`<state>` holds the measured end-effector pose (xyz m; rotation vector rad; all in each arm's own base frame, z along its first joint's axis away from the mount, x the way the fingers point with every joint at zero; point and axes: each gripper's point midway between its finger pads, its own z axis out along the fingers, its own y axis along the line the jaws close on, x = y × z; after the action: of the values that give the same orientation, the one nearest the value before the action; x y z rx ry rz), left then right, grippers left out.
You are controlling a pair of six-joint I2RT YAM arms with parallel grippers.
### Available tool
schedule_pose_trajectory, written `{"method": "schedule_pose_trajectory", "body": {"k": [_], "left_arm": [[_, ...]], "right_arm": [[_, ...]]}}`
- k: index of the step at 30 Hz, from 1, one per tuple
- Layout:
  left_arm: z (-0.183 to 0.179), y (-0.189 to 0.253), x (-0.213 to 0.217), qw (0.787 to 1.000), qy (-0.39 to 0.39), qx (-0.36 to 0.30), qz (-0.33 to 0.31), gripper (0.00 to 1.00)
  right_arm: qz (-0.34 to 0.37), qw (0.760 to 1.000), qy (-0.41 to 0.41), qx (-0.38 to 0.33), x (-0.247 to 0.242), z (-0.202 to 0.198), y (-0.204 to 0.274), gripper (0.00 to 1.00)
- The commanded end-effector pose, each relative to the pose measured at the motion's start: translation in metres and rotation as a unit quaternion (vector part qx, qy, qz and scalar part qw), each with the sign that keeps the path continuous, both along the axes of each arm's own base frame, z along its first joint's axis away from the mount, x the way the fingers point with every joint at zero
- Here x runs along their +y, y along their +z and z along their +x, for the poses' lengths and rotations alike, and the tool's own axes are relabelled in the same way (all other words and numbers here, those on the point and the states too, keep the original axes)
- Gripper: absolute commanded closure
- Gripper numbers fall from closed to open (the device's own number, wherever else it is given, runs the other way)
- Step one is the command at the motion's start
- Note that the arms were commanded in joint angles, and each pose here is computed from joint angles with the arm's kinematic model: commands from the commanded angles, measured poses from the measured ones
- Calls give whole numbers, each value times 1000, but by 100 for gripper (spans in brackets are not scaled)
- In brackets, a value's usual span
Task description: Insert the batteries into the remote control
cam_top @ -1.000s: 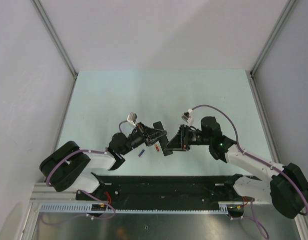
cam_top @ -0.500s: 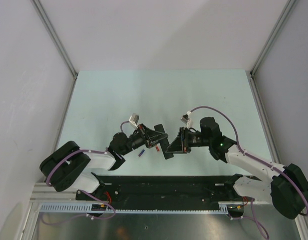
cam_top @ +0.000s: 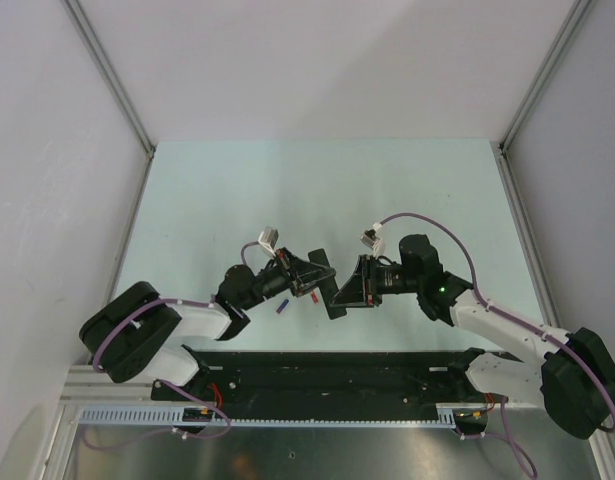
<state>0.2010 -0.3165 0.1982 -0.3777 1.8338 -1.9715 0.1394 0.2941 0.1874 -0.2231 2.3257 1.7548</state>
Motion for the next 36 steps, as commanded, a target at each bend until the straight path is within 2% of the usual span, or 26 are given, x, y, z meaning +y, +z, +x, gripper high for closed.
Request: {"method": "schedule_pose_trajectory", "body": {"k": [1, 9, 16, 27, 35, 36], "left_arm": [[-27, 84, 9, 983, -45, -130, -124, 100], [-59, 85, 7, 975, -102, -159, -118, 100], [-86, 87, 2, 964, -152, -186, -117, 100], [-108, 70, -3, 961, -189, -175, -103, 100], [-115, 67, -4, 960, -198, -172, -99, 100], [-114, 66, -3, 960, -196, -172, -98, 100]], "right_arm": [[-18, 1000, -23, 13, -1, 10, -11, 91], [3, 999, -49, -11, 4, 39, 6, 100], [14, 997, -76, -25, 4, 60, 14, 100], [18, 989, -138, -47, -6, 96, 27, 100], [28, 989, -137, -55, 0, 109, 35, 100], [31, 990, -130, -51, 1, 107, 35, 96]]}}
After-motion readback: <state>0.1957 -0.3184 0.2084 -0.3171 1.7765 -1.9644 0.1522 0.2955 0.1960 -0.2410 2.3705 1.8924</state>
